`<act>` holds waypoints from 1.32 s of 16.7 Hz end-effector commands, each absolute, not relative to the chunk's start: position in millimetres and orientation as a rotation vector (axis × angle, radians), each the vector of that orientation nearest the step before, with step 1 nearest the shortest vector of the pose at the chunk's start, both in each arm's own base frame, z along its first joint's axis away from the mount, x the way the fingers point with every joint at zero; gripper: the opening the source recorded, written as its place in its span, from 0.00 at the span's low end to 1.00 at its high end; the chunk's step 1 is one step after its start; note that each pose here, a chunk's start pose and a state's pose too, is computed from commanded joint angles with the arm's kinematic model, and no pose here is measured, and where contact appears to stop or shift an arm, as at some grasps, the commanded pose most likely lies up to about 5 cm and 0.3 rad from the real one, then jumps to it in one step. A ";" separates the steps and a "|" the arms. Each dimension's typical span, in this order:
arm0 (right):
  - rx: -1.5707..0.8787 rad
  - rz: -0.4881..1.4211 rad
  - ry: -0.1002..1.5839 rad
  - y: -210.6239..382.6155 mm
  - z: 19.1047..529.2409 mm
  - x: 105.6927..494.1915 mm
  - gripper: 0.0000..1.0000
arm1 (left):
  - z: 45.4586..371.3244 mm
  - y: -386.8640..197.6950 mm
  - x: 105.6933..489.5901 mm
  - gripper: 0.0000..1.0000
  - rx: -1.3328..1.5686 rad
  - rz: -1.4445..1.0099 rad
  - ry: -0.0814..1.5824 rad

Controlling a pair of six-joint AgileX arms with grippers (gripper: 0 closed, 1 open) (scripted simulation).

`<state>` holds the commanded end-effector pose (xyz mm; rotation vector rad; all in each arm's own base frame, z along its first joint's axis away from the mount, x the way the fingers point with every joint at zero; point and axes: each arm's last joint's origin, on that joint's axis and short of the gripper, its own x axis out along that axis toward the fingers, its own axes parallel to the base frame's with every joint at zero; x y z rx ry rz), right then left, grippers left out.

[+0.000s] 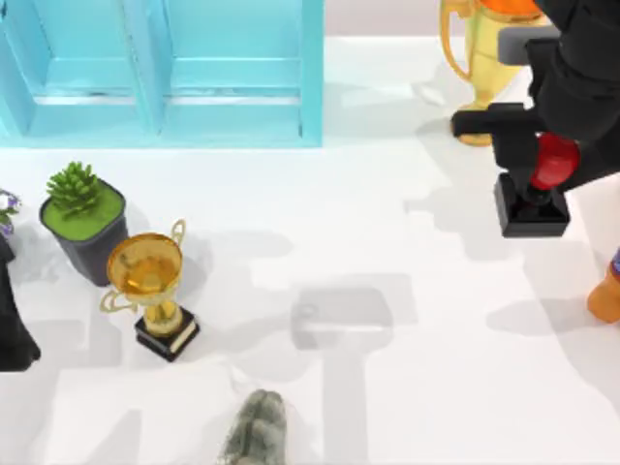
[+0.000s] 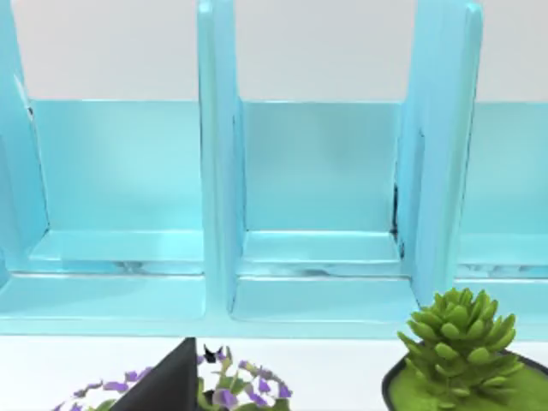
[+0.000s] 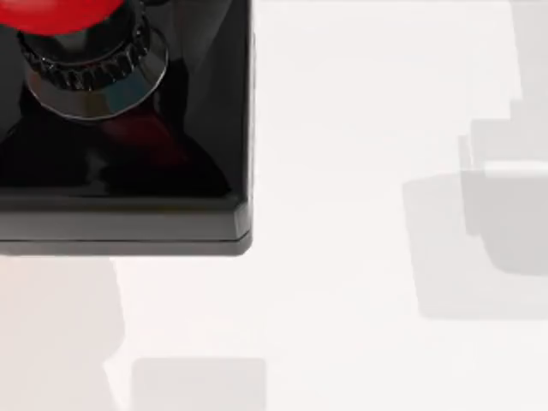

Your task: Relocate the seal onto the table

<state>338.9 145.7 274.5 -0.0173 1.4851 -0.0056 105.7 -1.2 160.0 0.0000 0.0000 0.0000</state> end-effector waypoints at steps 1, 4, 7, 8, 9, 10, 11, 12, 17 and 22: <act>-0.015 -0.003 1.514 162.5 258.2 343.4 0.00 | 160.0 -1.2 105.7 1.00 0.000 0.000 0.000; -0.006 -0.009 1.573 197.9 215.8 351.7 0.00 | 160.0 -1.2 105.7 1.00 0.000 0.000 0.000; 0.010 -0.013 1.569 207.6 201.1 358.6 0.00 | 160.0 -1.2 105.7 1.00 0.000 0.000 0.000; 0.012 -0.013 1.568 207.8 200.8 359.0 0.00 | 160.0 -1.2 105.7 1.00 0.000 0.000 0.000; 0.012 -0.013 1.568 207.8 200.8 359.0 0.00 | 160.0 -1.2 105.7 1.00 0.000 0.000 0.000; 0.012 -0.013 1.568 207.8 200.8 359.0 0.00 | 160.0 -1.2 105.7 1.00 0.000 0.000 0.000; 0.014 -0.018 1.572 205.9 200.4 359.1 0.00 | 160.0 -1.2 105.7 1.00 0.000 0.000 0.000; 0.013 -0.017 1.572 206.1 199.3 358.9 0.00 | 160.0 -1.2 105.7 1.00 0.000 0.000 0.000; 0.015 -0.006 1.553 208.5 170.4 360.2 0.00 | 160.0 -1.2 105.7 1.00 0.000 0.000 0.000; 0.012 -0.013 1.568 208.2 155.8 359.1 0.00 | 160.0 -1.2 105.7 1.00 0.000 0.000 0.000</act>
